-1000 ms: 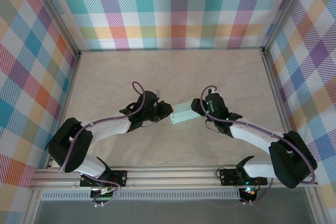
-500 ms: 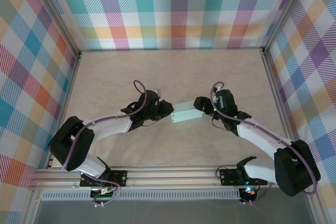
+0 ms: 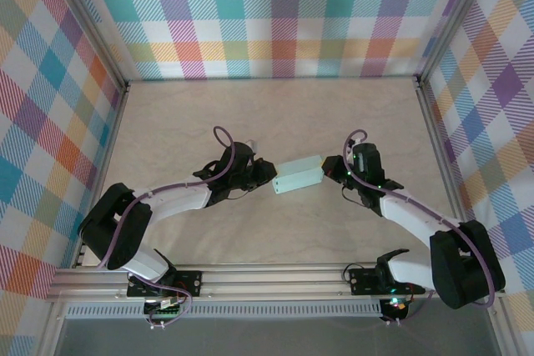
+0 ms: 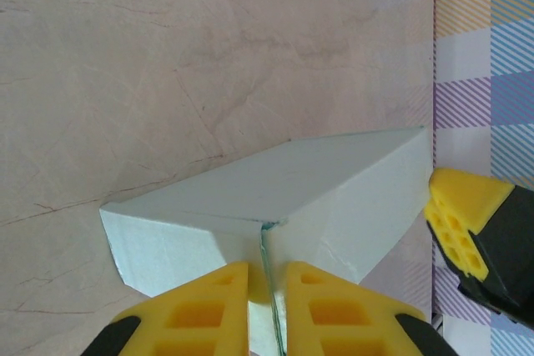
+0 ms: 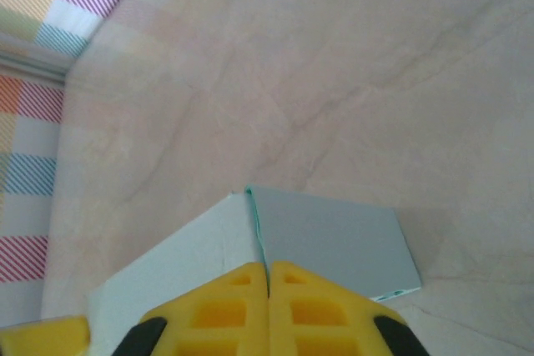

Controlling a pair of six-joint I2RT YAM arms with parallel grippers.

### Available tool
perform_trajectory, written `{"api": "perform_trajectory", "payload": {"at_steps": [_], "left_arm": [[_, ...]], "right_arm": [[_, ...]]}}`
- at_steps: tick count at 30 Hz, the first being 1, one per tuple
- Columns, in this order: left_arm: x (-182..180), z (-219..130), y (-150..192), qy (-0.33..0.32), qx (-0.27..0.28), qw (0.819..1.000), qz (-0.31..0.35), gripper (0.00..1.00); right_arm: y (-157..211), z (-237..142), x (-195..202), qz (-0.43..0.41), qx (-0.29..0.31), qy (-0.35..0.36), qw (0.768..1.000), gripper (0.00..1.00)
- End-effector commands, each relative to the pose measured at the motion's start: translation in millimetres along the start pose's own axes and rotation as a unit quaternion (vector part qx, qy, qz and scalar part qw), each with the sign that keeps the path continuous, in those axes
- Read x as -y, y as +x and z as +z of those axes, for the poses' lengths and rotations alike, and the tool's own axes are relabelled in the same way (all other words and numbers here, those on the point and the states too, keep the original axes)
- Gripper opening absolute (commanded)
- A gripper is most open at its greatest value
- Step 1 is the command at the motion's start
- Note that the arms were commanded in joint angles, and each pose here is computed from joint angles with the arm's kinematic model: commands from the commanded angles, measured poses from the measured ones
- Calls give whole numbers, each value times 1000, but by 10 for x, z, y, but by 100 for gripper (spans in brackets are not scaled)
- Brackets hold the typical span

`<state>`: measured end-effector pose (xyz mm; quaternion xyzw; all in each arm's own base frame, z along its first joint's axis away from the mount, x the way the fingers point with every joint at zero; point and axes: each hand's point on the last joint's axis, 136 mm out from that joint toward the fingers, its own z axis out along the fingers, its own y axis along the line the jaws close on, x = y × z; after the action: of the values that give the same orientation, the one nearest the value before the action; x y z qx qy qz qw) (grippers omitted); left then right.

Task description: Fold the paper box

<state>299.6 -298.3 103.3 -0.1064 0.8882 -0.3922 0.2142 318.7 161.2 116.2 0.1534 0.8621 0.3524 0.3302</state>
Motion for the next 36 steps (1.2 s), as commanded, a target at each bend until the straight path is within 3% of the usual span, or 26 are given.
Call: {"api": "perform_trajectory", "payload": {"at_steps": [1,6,8,11,14,18,22,26,28,31,36], "left_arm": [[-1228,-39,619,-208,-97,973,-28,14],[-1215,-28,621,-205,-99,973,-27,14],[-1210,-29,618,-204,-99,973,-27,14],[-1210,-35,613,-206,-99,973,-24,14],[-1186,-32,607,-203,-100,974,-21,15],[-1155,-19,607,-198,-105,974,-13,14],[-1176,14,625,-200,-113,973,-11,7],[-1086,18,567,-197,-114,974,9,7],[-974,-2,483,-191,-107,975,27,15],[-770,-46,330,-184,-96,977,54,41],[-402,-161,100,-172,-92,976,94,65]], "right_arm": [[322,58,166,35,-48,4,998,0],[292,27,97,36,-44,-10,998,0],[231,8,32,31,-38,-16,999,16],[137,-11,-51,25,-28,-22,999,29],[83,7,-127,22,-28,-30,999,32],[150,95,-26,32,-45,-14,998,25],[298,147,199,46,-65,20,997,2],[271,91,175,32,-65,27,997,0],[205,50,113,18,-59,26,998,6],[102,-13,-2,0,-47,19,999,20],[-10,-96,-154,-15,-37,8,999,29]]}}
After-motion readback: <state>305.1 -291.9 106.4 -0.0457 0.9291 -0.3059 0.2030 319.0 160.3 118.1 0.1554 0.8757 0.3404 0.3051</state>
